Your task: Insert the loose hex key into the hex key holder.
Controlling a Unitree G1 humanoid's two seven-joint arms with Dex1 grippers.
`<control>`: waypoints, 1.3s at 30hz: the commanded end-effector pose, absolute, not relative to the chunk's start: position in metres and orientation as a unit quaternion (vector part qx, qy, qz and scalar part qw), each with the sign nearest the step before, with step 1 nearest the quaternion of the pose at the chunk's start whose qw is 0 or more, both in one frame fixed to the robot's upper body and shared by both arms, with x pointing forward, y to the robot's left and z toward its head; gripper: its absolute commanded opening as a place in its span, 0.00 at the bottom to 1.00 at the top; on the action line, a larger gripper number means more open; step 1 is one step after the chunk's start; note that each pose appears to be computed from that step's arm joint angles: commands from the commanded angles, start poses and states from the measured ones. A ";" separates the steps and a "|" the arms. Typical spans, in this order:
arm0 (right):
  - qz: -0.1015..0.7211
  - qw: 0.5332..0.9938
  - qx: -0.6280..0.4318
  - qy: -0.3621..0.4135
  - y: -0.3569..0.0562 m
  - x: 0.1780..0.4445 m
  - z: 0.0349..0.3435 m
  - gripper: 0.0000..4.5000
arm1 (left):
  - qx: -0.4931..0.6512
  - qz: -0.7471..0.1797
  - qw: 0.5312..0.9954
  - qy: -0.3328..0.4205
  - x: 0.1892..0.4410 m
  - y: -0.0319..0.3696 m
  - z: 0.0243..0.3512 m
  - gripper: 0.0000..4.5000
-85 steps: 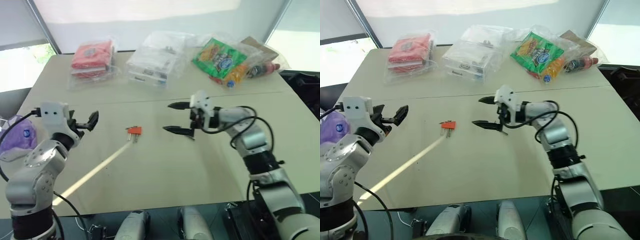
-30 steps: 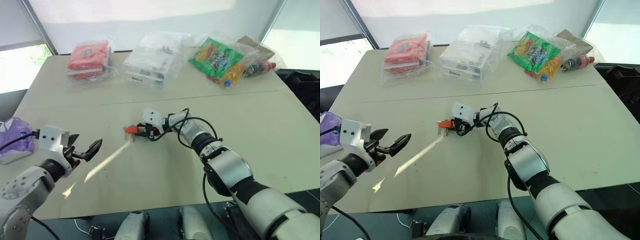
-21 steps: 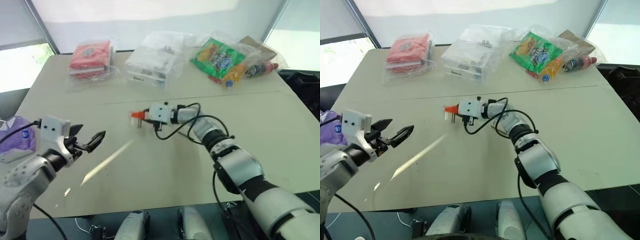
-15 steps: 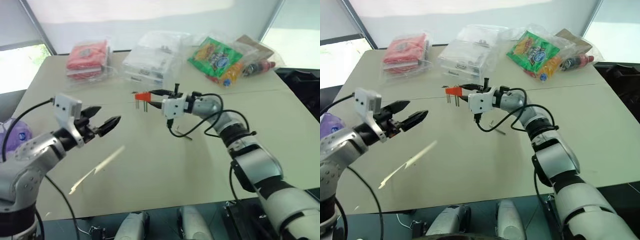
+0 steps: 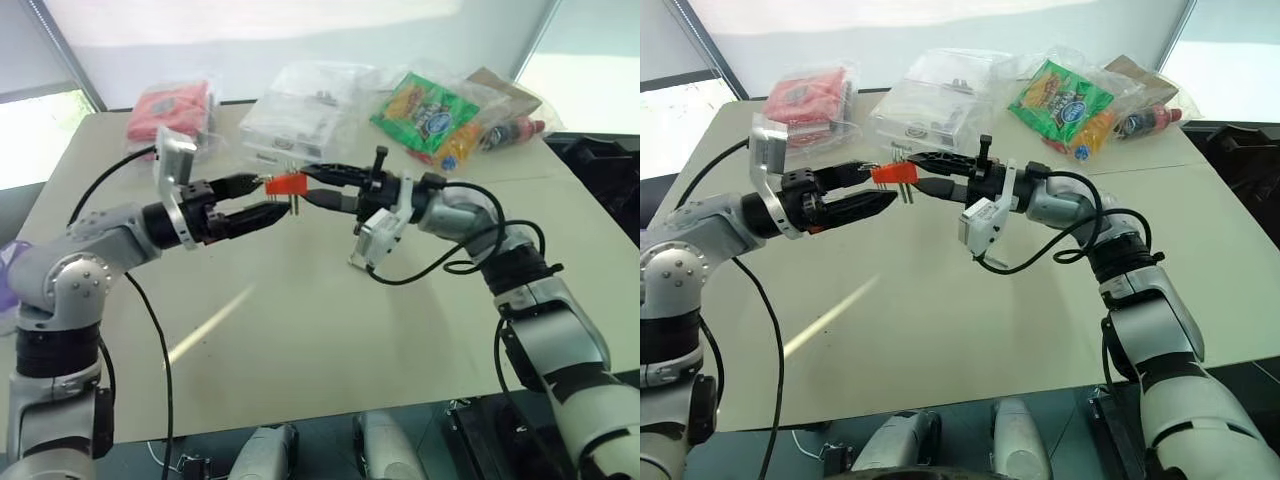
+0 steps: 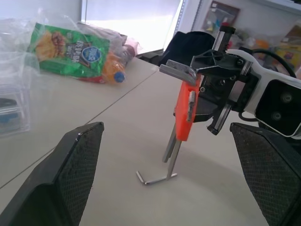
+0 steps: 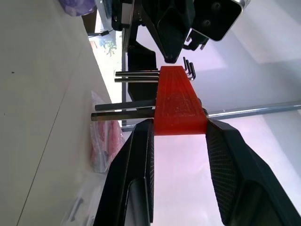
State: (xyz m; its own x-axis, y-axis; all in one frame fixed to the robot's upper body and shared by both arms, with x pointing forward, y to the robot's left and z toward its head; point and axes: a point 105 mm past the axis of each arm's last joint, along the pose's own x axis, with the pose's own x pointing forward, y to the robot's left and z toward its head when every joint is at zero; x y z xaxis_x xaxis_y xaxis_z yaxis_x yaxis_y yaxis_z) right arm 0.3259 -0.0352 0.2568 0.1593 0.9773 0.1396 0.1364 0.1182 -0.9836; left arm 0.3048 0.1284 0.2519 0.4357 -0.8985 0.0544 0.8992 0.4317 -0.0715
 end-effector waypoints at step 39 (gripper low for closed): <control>0.376 0.532 -0.531 -0.543 -0.035 0.314 0.278 0.22 | -0.067 -0.537 0.840 -0.041 0.312 0.112 0.257 0.01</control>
State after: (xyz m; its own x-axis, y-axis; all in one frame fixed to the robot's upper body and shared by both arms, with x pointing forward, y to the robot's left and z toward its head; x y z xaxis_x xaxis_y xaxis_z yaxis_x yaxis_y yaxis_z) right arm 0.3273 -0.0383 0.2527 0.1977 0.9738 0.1123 0.1060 0.0927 -0.9900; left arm 0.3095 0.1085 0.2553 0.3960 -0.9078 0.1383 0.9181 0.3893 -0.0742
